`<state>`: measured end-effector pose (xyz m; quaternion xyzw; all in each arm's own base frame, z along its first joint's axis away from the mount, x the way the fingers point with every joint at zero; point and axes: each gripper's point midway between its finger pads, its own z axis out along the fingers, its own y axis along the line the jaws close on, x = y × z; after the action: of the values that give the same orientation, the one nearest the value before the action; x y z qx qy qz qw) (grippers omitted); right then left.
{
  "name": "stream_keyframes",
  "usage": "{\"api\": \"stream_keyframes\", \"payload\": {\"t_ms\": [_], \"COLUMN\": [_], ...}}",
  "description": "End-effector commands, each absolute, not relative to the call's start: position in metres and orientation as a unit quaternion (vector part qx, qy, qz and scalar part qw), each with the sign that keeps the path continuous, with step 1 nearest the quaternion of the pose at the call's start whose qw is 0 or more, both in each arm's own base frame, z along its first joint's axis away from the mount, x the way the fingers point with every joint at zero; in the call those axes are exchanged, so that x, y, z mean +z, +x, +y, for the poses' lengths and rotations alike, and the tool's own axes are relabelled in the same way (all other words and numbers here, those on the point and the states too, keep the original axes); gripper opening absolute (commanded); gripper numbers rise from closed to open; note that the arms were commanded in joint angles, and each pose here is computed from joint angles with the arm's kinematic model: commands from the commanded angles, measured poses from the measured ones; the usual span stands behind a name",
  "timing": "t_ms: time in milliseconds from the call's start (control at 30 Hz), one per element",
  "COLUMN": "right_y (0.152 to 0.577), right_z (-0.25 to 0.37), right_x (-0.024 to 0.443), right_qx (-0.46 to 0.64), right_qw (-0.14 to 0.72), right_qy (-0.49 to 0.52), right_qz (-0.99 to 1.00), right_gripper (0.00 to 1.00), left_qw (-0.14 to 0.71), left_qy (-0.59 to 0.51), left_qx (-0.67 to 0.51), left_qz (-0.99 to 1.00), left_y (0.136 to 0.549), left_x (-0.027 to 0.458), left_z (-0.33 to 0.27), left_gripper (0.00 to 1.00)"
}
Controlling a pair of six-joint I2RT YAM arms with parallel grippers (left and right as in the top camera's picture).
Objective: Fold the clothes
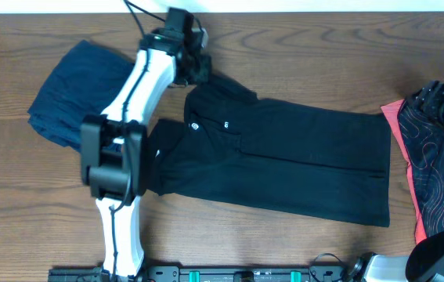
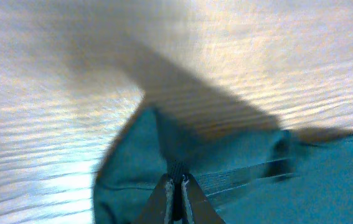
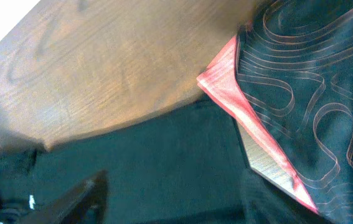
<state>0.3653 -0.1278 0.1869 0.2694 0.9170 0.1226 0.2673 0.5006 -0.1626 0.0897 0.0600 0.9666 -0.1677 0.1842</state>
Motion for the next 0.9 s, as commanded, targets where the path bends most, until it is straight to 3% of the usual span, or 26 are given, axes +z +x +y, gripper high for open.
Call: {"api": "stream_keyframes", "payload": {"t_ms": [0, 233, 633, 667, 800, 867], "right_y": [0.372, 0.389, 0.392, 0.392, 0.381, 0.379], "right_z": [-0.115, -0.11, -0.119, -0.12, -0.14, -0.149], "right_x": [0.166, 0.123, 0.017, 0.01, -0.008, -0.008], "right_qx": [0.128, 0.127, 0.128, 0.128, 0.095, 0.088], "right_qw": [0.273, 0.296, 0.197, 0.192, 0.171, 0.175], "right_qy": [0.249, 0.229, 0.276, 0.278, 0.308, 0.319], "right_qz": [0.921, 0.919, 0.932, 0.932, 0.931, 0.927], "right_gripper": [0.61, 0.56, 0.48, 0.45, 0.14, 0.11], "left_qw": [0.211, 0.196, 0.187, 0.187, 0.187, 0.187], "left_qy": [0.066, 0.064, 0.063, 0.063, 0.063, 0.063], "left_qx": [-0.175, -0.173, -0.172, -0.172, -0.172, -0.172], "left_qz": [0.959, 0.963, 0.965, 0.965, 0.965, 0.965], "left_y": [0.501, 0.494, 0.49, 0.49, 0.49, 0.49], "left_x": [0.121, 0.118, 0.116, 0.116, 0.116, 0.116], "left_z": [-0.162, -0.161, -0.16, -0.16, -0.16, -0.16], "left_gripper": [0.06, 0.06, 0.06, 0.06, 0.06, 0.06]}}
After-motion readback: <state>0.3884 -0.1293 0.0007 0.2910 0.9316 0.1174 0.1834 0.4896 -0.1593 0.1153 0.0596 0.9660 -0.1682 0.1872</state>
